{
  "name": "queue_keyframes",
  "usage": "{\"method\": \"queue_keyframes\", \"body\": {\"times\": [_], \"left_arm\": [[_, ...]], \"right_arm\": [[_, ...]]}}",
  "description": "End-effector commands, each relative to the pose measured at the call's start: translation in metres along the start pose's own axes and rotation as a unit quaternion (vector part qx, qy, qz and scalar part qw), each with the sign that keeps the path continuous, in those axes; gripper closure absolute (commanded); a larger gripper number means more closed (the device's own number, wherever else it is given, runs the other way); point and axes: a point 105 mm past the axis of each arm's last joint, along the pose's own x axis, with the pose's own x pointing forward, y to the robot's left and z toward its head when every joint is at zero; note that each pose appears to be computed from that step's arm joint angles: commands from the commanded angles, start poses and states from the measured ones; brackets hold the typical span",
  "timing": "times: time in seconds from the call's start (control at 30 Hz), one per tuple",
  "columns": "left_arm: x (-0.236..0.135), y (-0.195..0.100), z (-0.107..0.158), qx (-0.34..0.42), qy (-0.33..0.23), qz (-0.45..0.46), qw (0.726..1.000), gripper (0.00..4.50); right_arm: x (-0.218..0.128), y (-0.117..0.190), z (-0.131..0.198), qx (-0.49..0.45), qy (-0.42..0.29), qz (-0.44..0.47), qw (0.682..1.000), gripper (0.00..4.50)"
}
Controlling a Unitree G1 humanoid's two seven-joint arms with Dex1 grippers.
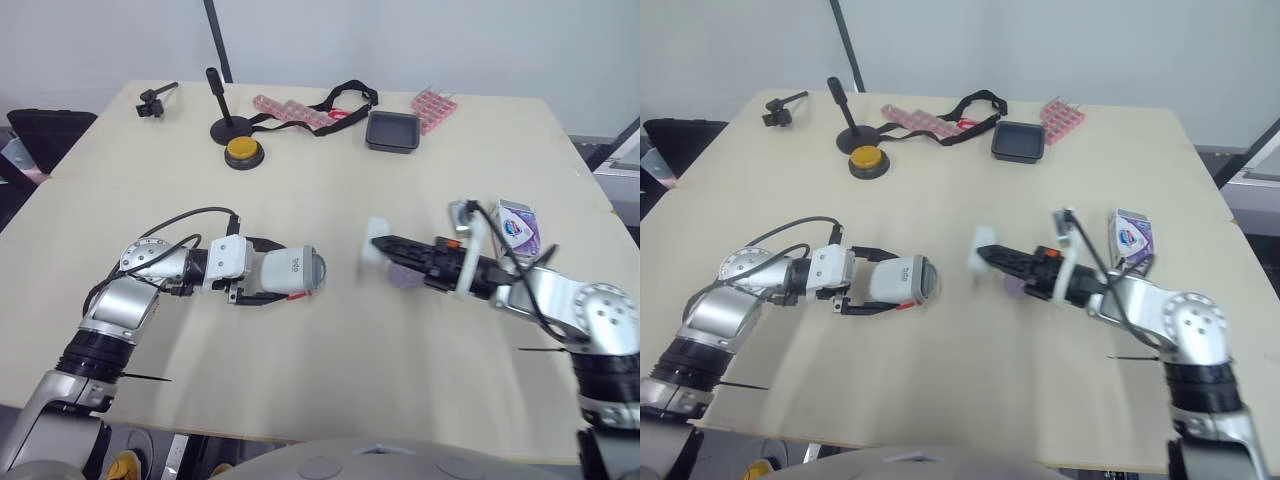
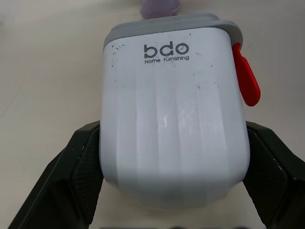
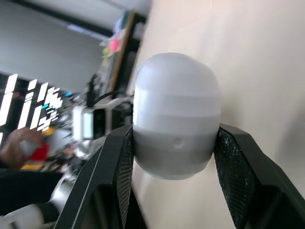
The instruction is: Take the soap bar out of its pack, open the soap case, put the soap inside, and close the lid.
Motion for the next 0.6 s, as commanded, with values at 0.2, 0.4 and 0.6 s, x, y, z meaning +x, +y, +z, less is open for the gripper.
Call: {"method": "queue_keyframes", "body": {"times": [0.2,0.4,0.6], "left_arm": [[0.008,0.015,0.004,0.018,-0.018,0.000,1.000,1.04],[0.019,0.015,0.007,0.024,-0.031,-0.016,0.999,1.04],[0.026,0.016,0.005,0.033,-0.029,-0.023,0.999,1.04]], "right_arm": [[-0.062,0.028,0.012,-0.131,-0.055,-0.058,0.988,2.33],[-0.100,-0.019,0.022,-0.115,-0.006,-0.242,0.963,2.33],[-0.122,-0.048,0.022,-0.102,0.050,-0.361,0.926,2.33]]}}
